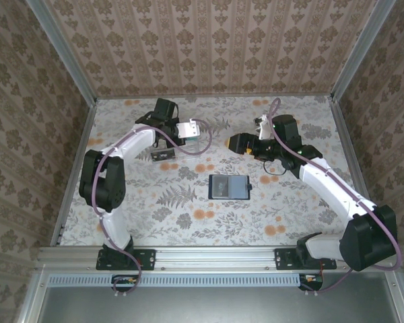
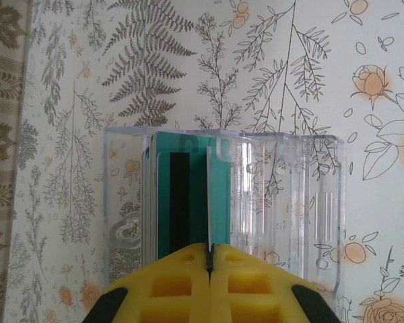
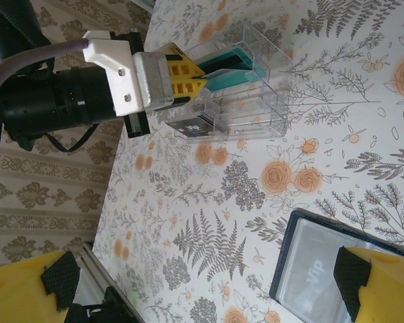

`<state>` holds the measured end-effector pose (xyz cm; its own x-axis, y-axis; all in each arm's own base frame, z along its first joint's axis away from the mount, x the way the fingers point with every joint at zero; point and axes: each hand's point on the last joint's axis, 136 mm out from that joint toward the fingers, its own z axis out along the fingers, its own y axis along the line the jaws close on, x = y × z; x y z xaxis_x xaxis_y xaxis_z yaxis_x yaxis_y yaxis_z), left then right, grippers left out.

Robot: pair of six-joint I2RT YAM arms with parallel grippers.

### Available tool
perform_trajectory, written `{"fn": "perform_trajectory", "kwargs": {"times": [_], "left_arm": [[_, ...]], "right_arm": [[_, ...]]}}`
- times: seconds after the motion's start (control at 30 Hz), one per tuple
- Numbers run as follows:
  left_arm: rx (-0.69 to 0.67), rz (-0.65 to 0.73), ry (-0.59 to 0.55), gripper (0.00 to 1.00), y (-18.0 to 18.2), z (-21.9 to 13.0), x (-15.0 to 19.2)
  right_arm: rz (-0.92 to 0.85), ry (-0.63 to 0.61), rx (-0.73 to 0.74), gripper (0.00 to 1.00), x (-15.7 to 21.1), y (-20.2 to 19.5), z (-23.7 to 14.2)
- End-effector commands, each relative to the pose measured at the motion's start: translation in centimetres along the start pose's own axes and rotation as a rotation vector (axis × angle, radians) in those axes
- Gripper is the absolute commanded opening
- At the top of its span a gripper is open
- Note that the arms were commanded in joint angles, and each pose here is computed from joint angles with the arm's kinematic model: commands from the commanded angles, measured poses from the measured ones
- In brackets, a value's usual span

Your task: Take the credit cards out of the card holder

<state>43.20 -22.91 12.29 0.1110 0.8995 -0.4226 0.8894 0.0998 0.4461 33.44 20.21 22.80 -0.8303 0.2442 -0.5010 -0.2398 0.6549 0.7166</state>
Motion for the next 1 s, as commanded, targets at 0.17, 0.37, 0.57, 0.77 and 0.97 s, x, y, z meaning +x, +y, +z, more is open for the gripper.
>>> {"fn": "perform_trajectory", "kwargs": {"times": [0.17, 0.37, 0.57, 0.77, 0.97], "left_arm": [[0.004, 0.004, 0.004, 0.0, 0.5, 0.4, 0.1], [0.012, -0.008, 0.015, 0.0, 0.4, 1.0, 0.6], [-0.001, -0.018, 0.018, 0.17, 0.8, 1.1, 0.6], [-0.033, -0.03, 0.013, 0.23, 1.6, 0.5, 0.3], [-0.082, -0.042, 0.025, 0.29, 2.8, 0.2, 0.3]], "right_arm": [[0.032, 0.018, -0.006, 1.0, 0.3, -0.4, 0.3], [0.04, 0.02, -0.01, 1.0, 0.4, -0.4, 0.4], [0.042, 0.023, -0.011, 1.0, 0.4, -0.5, 0.5], [0.044, 0.021, -0.012, 1.0, 0.3, -0.5, 0.6], [0.048, 0.023, -0.023, 1.0, 0.2, -0.4, 0.9]]}}
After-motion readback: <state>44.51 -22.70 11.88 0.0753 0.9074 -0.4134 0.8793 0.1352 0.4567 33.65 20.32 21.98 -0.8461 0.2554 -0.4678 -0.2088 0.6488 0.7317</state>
